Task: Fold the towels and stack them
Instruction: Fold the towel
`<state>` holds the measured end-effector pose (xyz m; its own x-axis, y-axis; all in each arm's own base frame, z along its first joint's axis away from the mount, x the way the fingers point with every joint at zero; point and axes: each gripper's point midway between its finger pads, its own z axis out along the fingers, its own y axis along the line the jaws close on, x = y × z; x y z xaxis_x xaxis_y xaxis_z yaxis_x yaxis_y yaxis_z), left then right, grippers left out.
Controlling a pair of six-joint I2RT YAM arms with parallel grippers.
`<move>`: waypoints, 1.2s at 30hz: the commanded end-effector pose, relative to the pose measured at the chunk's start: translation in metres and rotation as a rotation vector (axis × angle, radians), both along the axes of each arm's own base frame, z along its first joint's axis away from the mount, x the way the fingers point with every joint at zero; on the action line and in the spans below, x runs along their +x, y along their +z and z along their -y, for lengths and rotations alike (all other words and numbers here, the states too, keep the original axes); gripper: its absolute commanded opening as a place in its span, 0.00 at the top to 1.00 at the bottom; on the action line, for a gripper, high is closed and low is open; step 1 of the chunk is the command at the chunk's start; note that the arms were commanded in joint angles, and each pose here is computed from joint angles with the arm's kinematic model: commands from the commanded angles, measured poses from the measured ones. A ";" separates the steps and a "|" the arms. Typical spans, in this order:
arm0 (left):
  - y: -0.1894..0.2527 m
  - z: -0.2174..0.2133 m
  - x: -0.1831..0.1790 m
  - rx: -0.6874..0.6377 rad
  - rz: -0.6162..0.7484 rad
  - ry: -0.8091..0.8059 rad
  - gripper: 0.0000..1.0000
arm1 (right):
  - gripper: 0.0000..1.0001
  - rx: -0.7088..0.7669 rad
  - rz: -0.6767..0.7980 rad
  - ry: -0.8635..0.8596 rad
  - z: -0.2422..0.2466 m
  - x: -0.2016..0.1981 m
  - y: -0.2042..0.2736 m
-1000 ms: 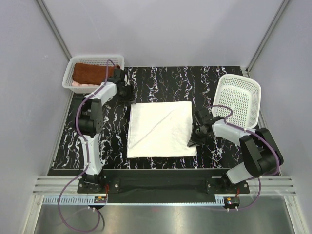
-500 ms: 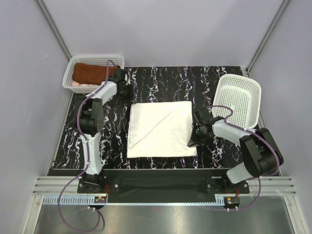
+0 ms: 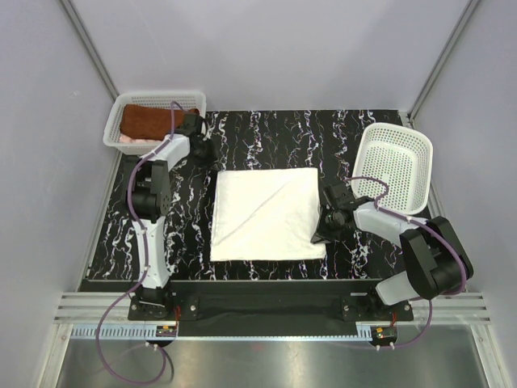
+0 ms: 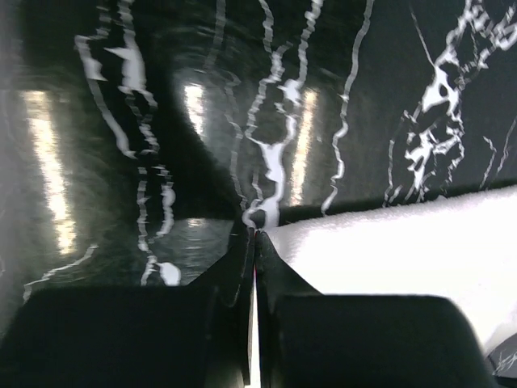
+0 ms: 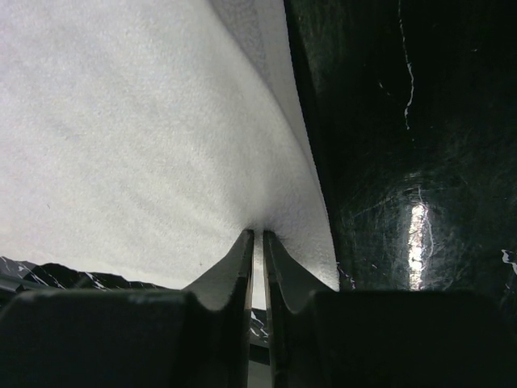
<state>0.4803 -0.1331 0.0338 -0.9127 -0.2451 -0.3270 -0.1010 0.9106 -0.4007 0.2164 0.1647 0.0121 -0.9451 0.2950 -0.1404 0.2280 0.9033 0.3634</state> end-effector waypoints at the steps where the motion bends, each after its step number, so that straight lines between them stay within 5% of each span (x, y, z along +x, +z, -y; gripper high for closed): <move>1: 0.020 -0.019 0.021 0.010 0.087 0.074 1.00 | 0.85 -0.098 -0.028 -0.028 0.019 -0.012 -0.020; 10: 0.041 -0.018 0.025 -0.027 0.158 0.013 1.00 | 0.85 -0.086 -0.024 -0.036 0.018 -0.013 -0.020; 13: 0.054 -0.008 0.021 -0.073 0.195 -0.060 0.72 | 0.85 -0.081 -0.019 -0.036 0.017 -0.011 -0.019; 18: 0.058 -0.006 0.013 -0.045 0.229 -0.141 0.57 | 0.85 -0.081 -0.022 -0.029 0.016 -0.011 -0.019; 26: 0.069 -0.001 0.005 0.093 0.318 -0.336 0.50 | 0.85 -0.069 -0.018 -0.017 0.015 -0.012 -0.019; 36: 0.019 0.010 -0.002 0.341 0.226 -0.486 0.49 | 0.85 -0.059 -0.006 -0.006 0.012 -0.009 -0.015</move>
